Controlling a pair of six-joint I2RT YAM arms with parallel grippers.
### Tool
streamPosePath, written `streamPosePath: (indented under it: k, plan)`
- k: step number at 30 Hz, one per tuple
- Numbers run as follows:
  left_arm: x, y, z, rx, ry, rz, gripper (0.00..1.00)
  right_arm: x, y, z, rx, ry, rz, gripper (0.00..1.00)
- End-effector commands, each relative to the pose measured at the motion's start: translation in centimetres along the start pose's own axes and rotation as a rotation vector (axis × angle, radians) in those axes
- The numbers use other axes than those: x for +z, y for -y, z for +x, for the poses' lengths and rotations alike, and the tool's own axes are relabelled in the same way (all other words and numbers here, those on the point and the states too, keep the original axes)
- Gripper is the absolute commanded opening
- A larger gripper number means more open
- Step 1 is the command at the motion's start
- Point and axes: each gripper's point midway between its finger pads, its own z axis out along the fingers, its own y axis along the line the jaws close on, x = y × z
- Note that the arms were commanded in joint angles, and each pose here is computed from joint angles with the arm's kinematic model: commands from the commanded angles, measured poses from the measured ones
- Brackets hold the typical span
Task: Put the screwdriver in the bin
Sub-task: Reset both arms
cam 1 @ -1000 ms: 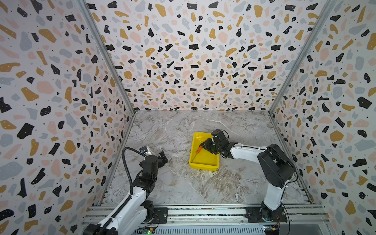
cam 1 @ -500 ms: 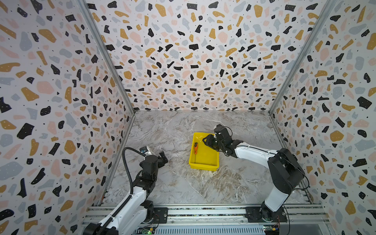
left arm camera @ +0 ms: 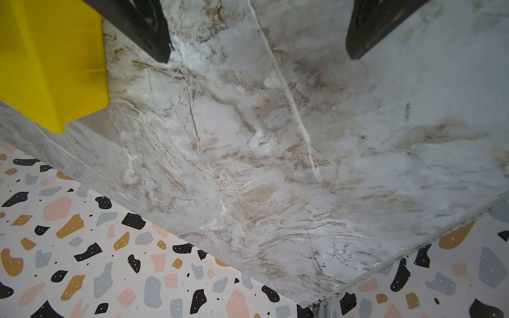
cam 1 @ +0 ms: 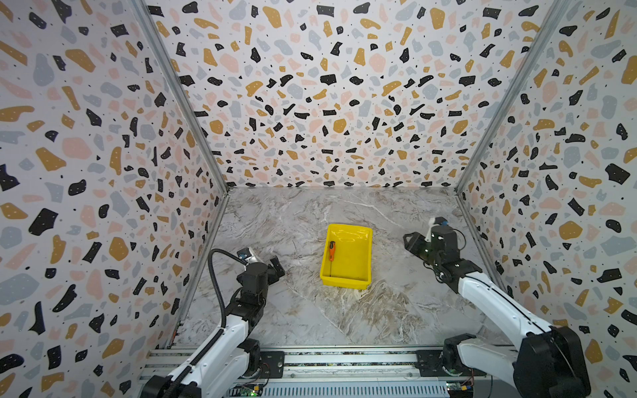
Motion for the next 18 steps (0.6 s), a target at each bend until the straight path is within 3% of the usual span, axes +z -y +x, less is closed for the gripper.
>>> streamPosePath:
  k: [1, 4, 6, 7, 15, 18]
  plan:
    - [0.0, 0.7, -1.0, -0.014, 0.022, 0.019, 1.00, -1.2, 4.2, -0.1, 0.017, 0.000, 0.034, 0.56]
    - [0.0, 0.6, -0.9, -0.012, 0.019, 0.015, 1.00, -1.5, 6.4, -0.7, 0.063, 0.025, 0.022, 0.68]
    - [0.0, 0.6, -0.9, -0.012, 0.018, 0.011, 1.00, -1.4, 7.0, -1.4, 0.052, 0.049, 0.034, 0.92]
    - [0.0, 0.5, -0.9, -0.011, 0.018, 0.010, 1.00, -1.3, 7.2, -1.8, 0.040, 0.061, 0.049, 0.99]
    - [0.1, 0.4, -0.8, -0.010, 0.015, 0.001, 1.00, -1.4, 7.9, -5.9, -0.060, 0.210, 0.143, 0.99]
    - [0.2, 0.4, -0.8, -0.010, 0.013, -0.001, 1.00, -2.2, 7.3, -6.9, -0.159, 0.302, 0.180, 0.99]
